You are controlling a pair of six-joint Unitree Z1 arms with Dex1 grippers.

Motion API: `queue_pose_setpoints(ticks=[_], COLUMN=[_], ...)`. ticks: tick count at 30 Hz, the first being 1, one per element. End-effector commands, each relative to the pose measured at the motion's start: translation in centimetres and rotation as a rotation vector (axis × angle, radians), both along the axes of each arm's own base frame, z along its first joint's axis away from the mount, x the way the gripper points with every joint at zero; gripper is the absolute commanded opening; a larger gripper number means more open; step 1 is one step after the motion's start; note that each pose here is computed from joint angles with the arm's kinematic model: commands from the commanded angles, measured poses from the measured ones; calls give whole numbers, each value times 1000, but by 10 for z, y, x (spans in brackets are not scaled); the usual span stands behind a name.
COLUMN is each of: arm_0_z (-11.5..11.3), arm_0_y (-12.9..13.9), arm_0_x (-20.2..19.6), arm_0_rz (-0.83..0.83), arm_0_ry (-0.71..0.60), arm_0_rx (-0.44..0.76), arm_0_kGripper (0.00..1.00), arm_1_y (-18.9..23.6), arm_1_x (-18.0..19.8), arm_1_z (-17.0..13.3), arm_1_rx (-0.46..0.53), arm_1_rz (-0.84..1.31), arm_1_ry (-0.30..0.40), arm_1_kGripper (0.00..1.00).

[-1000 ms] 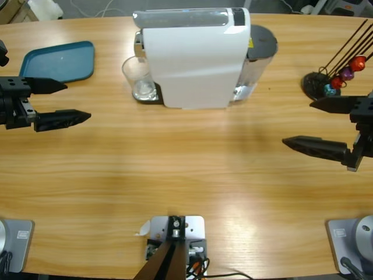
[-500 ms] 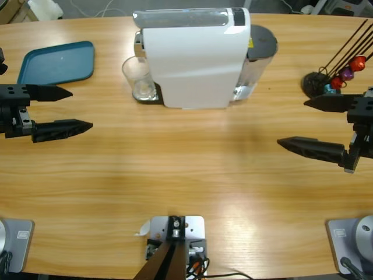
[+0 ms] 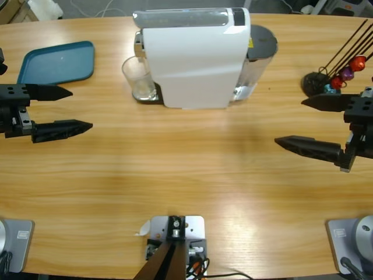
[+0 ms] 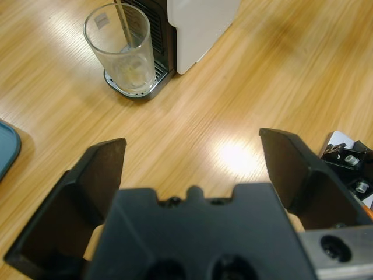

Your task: Pour coffee

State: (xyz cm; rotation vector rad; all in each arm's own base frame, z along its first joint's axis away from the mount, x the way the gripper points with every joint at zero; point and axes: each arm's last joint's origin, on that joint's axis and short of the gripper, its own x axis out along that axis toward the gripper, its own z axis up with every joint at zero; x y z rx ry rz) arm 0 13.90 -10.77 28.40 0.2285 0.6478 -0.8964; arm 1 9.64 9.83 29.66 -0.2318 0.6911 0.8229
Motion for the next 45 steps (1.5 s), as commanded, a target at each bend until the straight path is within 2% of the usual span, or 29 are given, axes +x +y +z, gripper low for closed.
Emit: queue_pose_setpoints(ticks=[1, 15, 21, 27, 34, 45], arm_0_z=[-11, -14, -14, 0, -5, -8], arm_0_y=[4, 6, 4, 0, -3, -3], arm_0_x=[-5, -6, 10, 23, 37, 38], arm_0_rz=[1, 3, 35, 58, 68, 79], arm_0_ry=[15, 19, -25, -76, -46, -33], arm_0_rx=[24, 31, 30, 1, 18, 18], arm_0_kGripper=[996, 996, 996, 996, 1000, 996], arm_1_y=[-4, -3, -3, -2, -2, -2], arm_1_x=[-6, -6, -5, -4, -5, -4], arm_1_z=[-9, -10, -10, -11, -11, -11], arm_1_rx=[-9, -7, -8, -11, -10, -10], arm_1_rz=[19, 21, 19, 18, 17, 16], arm_1_ry=[-2, -1, 4, 9, 10, 8], arm_1_kGripper=[1000, 1000, 1000, 1000, 996, 1000])
